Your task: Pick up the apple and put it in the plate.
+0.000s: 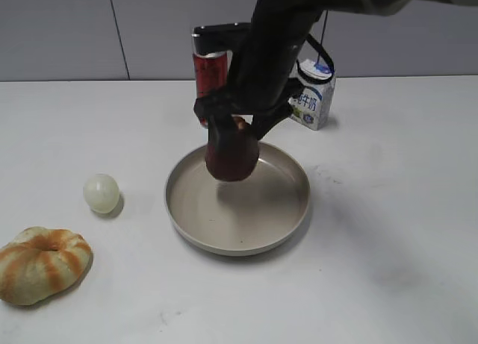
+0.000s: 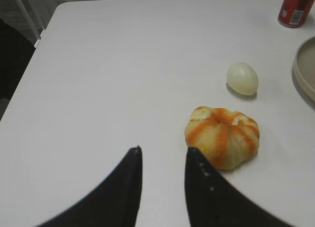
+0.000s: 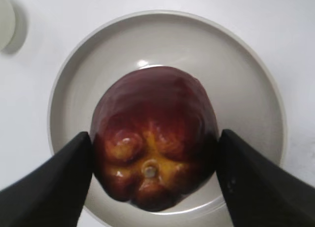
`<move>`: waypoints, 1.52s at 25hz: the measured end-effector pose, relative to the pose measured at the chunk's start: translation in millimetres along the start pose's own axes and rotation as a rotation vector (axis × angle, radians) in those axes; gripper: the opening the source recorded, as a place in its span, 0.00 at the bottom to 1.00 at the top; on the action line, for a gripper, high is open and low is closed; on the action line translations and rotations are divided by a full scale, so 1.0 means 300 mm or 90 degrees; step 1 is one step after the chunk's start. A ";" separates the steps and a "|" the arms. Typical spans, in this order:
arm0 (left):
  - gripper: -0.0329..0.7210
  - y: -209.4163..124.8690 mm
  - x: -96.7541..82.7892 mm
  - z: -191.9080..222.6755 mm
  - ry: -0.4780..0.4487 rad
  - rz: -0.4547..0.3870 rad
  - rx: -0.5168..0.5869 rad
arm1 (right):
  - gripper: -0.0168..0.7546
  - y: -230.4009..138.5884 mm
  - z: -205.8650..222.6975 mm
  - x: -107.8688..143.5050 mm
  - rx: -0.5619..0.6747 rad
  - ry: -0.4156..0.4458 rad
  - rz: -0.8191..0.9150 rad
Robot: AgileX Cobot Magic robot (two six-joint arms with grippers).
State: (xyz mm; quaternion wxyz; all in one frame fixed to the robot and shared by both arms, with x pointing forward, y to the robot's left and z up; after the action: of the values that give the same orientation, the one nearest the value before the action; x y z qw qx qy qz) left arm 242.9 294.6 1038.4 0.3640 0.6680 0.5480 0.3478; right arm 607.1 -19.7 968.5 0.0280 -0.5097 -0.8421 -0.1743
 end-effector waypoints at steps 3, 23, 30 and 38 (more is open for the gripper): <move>0.36 0.000 0.000 0.000 0.000 0.000 0.000 | 0.74 -0.014 0.076 -0.017 0.035 -0.005 0.006; 0.36 0.000 0.000 0.000 0.000 0.000 0.000 | 0.86 0.077 -0.170 -0.120 -0.004 -0.015 0.035; 0.36 0.000 0.000 0.000 0.000 0.000 0.000 | 0.85 0.078 -0.318 -0.520 -0.061 -0.083 0.177; 0.36 0.000 0.000 0.000 0.000 0.000 0.000 | 0.82 -0.059 -0.419 -0.741 -0.054 -0.119 0.286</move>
State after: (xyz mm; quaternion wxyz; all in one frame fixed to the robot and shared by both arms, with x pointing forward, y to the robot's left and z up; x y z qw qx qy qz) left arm 242.9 294.6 1038.4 0.3640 0.6680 0.5480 0.3478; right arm 681.9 -256.2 1031.6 -0.0336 -0.6985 -0.6987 -0.1511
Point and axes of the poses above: a point on each arm's last joint axis where the gripper is mounted, z pointing out along that axis toward the gripper, x along the wrist's bending axis when the last joint is at zero, y = z × x, the point moved 1 cm from there along z, pointing out along that axis toward the gripper
